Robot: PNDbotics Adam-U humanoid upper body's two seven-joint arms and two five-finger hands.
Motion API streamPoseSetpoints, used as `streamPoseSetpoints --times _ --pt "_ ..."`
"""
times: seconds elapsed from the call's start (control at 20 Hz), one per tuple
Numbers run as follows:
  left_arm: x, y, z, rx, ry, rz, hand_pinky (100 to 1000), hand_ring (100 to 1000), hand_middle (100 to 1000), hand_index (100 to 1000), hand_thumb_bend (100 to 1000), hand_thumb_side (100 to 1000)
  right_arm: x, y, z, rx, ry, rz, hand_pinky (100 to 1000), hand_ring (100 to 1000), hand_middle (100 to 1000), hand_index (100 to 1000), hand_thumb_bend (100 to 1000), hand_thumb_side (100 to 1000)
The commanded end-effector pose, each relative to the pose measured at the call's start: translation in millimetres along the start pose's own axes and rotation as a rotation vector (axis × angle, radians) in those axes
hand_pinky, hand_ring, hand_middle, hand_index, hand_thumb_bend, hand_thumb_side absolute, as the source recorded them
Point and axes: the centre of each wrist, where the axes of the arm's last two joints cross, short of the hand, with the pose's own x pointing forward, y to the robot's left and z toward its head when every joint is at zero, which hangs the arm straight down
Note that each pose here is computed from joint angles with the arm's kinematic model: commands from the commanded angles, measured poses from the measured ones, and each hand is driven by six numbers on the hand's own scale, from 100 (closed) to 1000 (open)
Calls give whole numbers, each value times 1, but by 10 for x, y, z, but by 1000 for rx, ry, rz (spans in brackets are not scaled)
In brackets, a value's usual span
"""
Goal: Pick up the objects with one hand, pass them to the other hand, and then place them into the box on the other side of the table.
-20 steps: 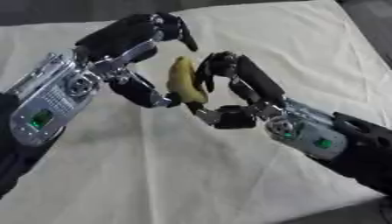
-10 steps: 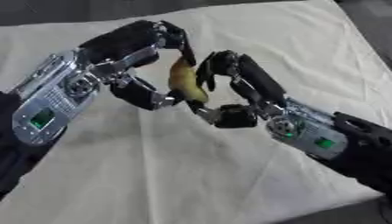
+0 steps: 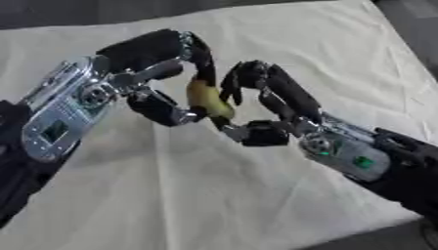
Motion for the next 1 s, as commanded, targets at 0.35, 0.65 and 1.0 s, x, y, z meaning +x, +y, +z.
streamPoseSetpoints --times 0.35,0.65,1.0 --pt "30 105 -61 81 -19 -83 684 548 355 420 546 100 1 -73 0 -27 -33 20 566 633 337 454 202 100" --pt "13 85 -67 108 -19 -91 671 530 352 422 624 100 1 -59 22 -38 -36 25 587 646 361 481 202 100" --pt "-1 69 -68 95 -19 -90 670 565 415 483 650 100 0 -50 43 -41 -34 36 602 655 402 521 231 100"
